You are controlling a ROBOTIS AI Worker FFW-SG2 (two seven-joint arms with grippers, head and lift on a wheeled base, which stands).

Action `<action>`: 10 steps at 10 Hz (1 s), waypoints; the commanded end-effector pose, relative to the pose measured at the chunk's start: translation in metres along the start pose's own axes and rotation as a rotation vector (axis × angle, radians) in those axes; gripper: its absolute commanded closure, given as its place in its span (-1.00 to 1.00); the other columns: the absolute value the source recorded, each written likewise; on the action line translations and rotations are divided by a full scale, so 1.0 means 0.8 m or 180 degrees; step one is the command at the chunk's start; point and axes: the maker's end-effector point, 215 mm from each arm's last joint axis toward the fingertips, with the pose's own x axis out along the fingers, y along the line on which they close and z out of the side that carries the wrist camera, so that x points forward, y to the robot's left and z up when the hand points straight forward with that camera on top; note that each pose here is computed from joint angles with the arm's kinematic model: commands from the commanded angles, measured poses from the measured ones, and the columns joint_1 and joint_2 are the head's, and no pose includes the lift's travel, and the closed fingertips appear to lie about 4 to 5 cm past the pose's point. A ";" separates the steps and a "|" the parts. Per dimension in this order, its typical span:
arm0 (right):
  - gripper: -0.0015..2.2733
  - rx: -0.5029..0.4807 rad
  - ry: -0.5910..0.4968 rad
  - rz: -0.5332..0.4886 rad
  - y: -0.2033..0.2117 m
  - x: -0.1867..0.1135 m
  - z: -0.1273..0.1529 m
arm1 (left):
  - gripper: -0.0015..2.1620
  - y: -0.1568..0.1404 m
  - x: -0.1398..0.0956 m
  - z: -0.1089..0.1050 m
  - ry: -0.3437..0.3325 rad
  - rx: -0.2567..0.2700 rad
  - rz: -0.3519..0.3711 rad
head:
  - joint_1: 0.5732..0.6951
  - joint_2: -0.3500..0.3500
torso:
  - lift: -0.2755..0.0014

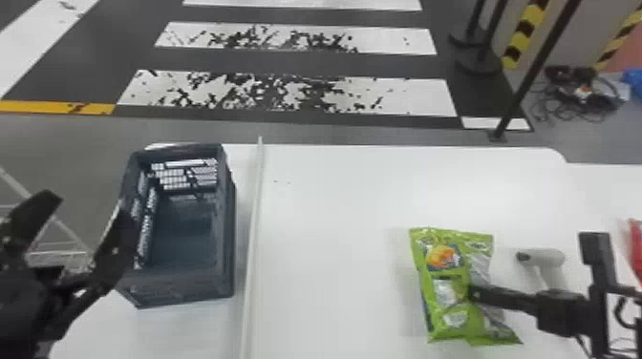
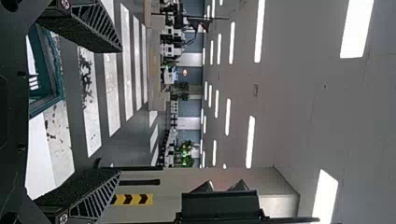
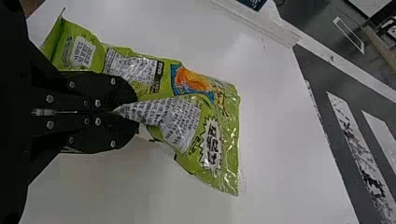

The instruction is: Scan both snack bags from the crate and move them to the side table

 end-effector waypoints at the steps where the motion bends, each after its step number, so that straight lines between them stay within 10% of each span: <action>1: 0.97 0.0011 -0.0142 0.0070 0.022 -0.022 0.024 | -0.93 -0.001 0.000 0.001 -0.0003 -0.0001 -0.0002 | 1.00 0.07 | 0.78; 6: 0.97 0.0363 -0.1375 -0.0775 -0.111 -0.141 0.161 | -0.93 -0.002 -0.004 -0.010 0.0053 -0.0014 -0.0003 | 1.00 -0.30 | 0.78; 10: 0.97 0.0766 -0.2111 -0.1706 -0.248 -0.233 0.183 | -0.93 -0.008 -0.001 -0.022 0.0114 -0.0024 -0.0031 | 1.00 -0.88 | 0.78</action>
